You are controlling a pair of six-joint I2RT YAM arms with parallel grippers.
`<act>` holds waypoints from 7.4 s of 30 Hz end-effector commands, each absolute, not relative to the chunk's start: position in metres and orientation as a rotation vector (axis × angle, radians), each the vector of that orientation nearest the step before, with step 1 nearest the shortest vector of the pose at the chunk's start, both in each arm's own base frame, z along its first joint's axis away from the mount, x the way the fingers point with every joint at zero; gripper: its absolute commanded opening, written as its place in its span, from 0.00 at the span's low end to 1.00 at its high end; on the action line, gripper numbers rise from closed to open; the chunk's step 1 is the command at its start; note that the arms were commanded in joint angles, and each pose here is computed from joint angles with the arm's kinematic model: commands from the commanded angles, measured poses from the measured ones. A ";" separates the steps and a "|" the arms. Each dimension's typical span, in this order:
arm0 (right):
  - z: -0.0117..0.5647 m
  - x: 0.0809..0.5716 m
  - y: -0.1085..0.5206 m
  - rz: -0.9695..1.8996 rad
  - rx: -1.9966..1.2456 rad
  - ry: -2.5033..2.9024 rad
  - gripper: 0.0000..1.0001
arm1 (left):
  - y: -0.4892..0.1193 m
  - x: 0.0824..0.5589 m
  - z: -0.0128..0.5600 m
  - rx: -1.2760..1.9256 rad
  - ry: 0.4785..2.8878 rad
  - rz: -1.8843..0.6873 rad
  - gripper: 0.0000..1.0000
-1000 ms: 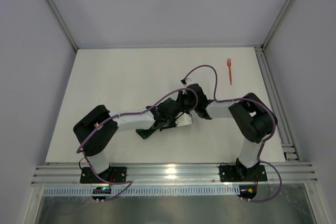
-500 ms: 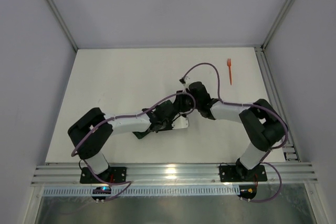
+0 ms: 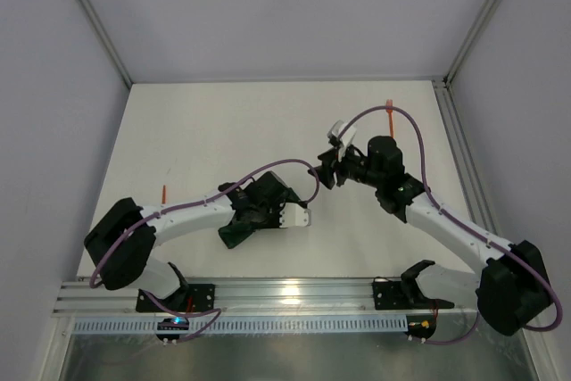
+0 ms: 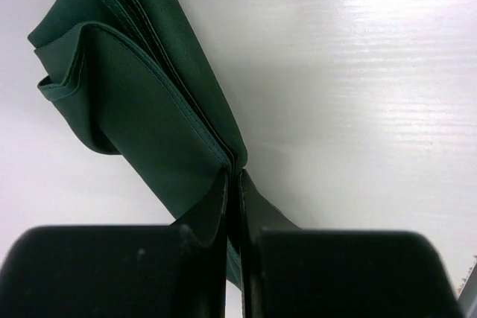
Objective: Fold the napkin into a case and place the utensils inside
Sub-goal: Pick up the smaller rectangle-folded napkin from the center of the board, then pass from the left arm to the right, then turn over the smaller rectangle-folded napkin at the center of the board.
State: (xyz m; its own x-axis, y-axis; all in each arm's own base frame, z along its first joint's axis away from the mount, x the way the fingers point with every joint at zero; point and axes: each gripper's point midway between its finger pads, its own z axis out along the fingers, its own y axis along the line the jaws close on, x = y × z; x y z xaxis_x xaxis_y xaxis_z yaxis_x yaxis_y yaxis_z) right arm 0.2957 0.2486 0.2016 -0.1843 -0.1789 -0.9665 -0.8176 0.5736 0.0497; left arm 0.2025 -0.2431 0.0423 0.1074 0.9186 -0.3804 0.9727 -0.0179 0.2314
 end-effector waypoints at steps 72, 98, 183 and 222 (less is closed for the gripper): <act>0.063 0.183 0.367 0.172 -1.779 0.942 0.76 | -0.236 0.170 0.089 1.928 1.802 -0.605 0.00; 0.126 0.152 0.347 0.175 -1.598 0.909 0.77 | -0.234 0.173 0.101 1.845 1.832 -0.660 0.00; 0.035 0.207 0.372 1.524 -1.333 2.313 0.04 | -0.143 0.269 0.132 1.043 2.361 -0.846 0.45; 0.244 0.343 0.253 0.506 -0.447 1.613 0.99 | -0.127 0.298 0.093 1.055 2.331 -0.639 0.57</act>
